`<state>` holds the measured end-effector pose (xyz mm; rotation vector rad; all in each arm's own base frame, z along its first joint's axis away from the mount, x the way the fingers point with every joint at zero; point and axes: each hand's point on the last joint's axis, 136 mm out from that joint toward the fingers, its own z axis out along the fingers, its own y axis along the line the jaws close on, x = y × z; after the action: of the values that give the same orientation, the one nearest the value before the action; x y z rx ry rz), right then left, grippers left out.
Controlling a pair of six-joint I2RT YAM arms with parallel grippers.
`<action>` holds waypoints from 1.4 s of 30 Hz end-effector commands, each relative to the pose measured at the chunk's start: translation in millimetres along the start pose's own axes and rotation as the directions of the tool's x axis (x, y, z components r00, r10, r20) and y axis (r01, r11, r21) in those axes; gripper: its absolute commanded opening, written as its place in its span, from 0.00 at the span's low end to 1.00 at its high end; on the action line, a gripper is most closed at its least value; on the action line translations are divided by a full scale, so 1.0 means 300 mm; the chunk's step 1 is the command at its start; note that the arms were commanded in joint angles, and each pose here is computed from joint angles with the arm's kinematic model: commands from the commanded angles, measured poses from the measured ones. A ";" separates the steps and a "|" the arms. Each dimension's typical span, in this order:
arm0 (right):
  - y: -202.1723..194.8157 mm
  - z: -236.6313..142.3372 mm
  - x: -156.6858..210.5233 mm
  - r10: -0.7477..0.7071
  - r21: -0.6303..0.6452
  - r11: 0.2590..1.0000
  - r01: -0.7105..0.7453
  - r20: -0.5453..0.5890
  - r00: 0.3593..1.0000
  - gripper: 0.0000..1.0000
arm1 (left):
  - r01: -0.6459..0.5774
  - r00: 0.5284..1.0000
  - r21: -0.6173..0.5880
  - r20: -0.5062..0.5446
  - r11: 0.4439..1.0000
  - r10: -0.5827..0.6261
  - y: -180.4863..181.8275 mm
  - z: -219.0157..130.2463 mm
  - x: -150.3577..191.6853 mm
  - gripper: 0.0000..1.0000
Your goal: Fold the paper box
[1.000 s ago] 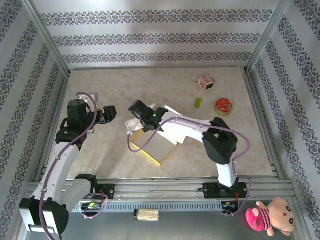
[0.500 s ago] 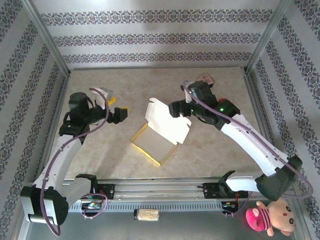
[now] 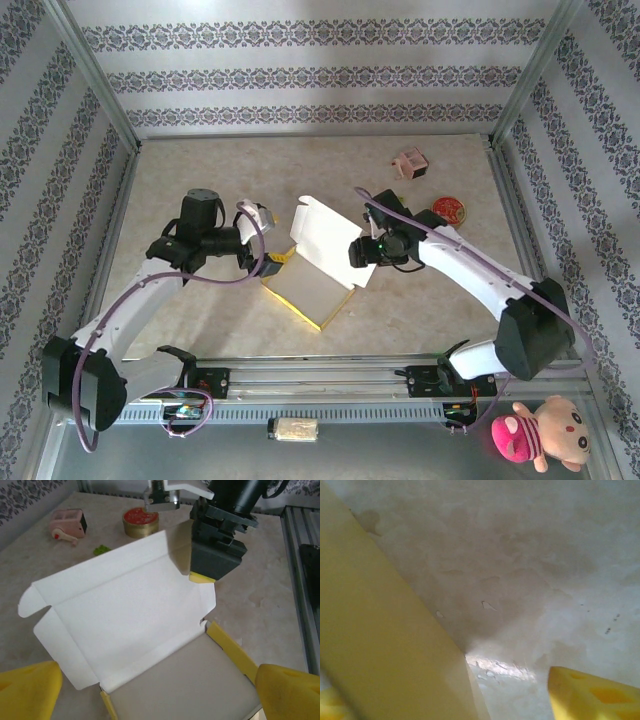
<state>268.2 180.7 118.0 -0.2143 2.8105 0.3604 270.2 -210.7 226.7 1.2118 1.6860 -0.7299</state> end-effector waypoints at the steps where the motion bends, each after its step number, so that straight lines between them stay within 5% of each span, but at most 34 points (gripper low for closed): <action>1: 0.026 0.010 -0.007 -0.059 -0.023 0.998 0.059 0.024 0.998 0.62 | -0.063 0.998 0.013 -0.009 0.998 0.063 -0.010 -0.006 -0.026 0.99; 5: 0.013 -0.005 0.009 -0.077 0.002 0.997 0.077 0.003 0.997 0.50 | -0.067 0.997 -0.051 -0.038 0.996 0.065 0.030 -0.005 -0.012 0.99; 14: 0.005 -0.047 0.063 -0.071 0.006 0.997 0.072 -0.070 0.995 0.48 | -0.008 0.997 -0.107 -0.071 0.994 0.001 0.078 -0.003 -0.008 0.99; 25: 0.031 -0.084 -0.006 -0.212 -0.002 0.977 0.212 -0.001 0.977 0.13 | 0.051 0.991 -0.254 -0.107 0.966 -0.080 0.145 -0.040 0.005 0.99; 28: 0.053 -0.101 -0.042 -0.357 -0.009 0.934 0.357 0.038 0.934 0.00 | 0.039 0.986 -0.297 -0.142 0.954 -0.084 0.166 -0.059 0.009 0.99; 37: 0.073 -0.097 -0.188 -0.690 0.074 0.724 0.686 0.075 0.720 0.00 | 0.160 0.966 -0.299 -0.149 0.941 -0.211 0.192 -0.094 0.022 0.99; 42: 0.102 -0.049 -0.231 -0.816 0.048 0.577 0.815 0.044 0.576 0.00 | 0.055 0.970 -0.312 -0.209 0.948 -0.126 0.195 -0.120 0.066 0.99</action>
<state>314.3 208.8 157.8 -1.1976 2.4233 0.1475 317.5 -160.4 232.9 0.9818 1.9602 -0.4131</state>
